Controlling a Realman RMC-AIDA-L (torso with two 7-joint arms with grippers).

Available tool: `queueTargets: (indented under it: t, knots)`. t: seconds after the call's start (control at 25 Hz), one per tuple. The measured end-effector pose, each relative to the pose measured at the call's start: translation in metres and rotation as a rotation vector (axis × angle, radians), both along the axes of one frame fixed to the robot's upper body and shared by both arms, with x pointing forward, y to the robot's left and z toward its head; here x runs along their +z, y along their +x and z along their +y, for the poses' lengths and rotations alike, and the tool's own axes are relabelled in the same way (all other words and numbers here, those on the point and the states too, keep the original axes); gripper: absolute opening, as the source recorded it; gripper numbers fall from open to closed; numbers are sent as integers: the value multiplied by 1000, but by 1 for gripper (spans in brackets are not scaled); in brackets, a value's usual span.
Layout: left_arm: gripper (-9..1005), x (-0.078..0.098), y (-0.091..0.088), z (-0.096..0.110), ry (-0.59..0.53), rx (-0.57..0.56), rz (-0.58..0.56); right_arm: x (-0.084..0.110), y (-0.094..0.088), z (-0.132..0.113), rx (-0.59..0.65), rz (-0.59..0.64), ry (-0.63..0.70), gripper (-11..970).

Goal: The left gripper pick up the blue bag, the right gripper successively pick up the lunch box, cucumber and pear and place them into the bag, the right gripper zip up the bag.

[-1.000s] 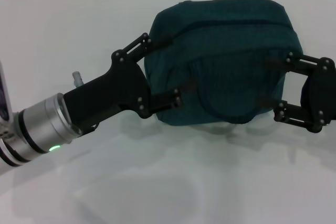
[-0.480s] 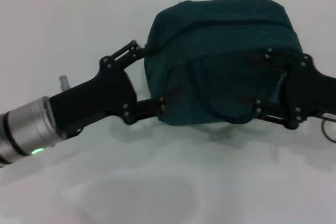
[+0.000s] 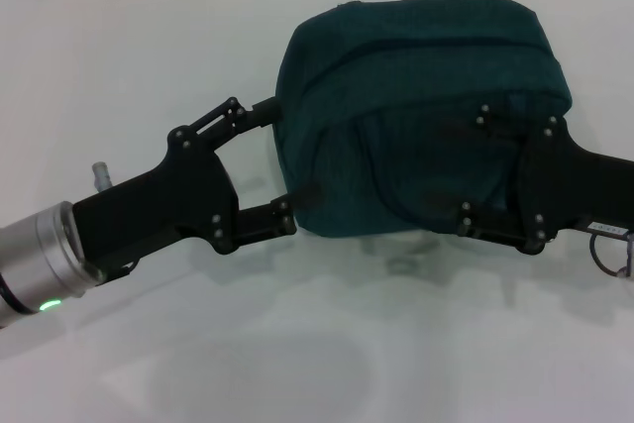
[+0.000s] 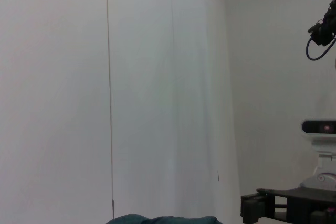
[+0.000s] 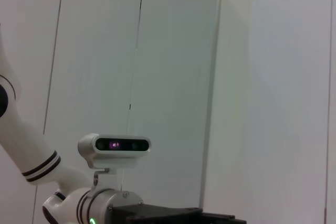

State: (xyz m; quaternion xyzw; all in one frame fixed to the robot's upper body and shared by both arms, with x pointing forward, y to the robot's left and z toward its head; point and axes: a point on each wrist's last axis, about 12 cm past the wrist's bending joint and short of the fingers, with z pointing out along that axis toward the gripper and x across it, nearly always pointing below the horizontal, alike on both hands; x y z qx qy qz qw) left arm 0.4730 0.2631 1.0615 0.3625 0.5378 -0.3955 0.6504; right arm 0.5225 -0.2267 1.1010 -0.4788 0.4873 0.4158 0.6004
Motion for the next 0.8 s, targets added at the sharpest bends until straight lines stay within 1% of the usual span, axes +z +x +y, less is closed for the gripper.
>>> queueTargets:
  t: [0.48, 0.8]
  knots:
    - [892, 2, 4, -3, 0, -3, -8, -2, -1, -1, -9, -24, -5, 630]
    - [892, 0, 3, -6, 3, 4, -21, -3, -2, -2, -20, -31, -2, 630]
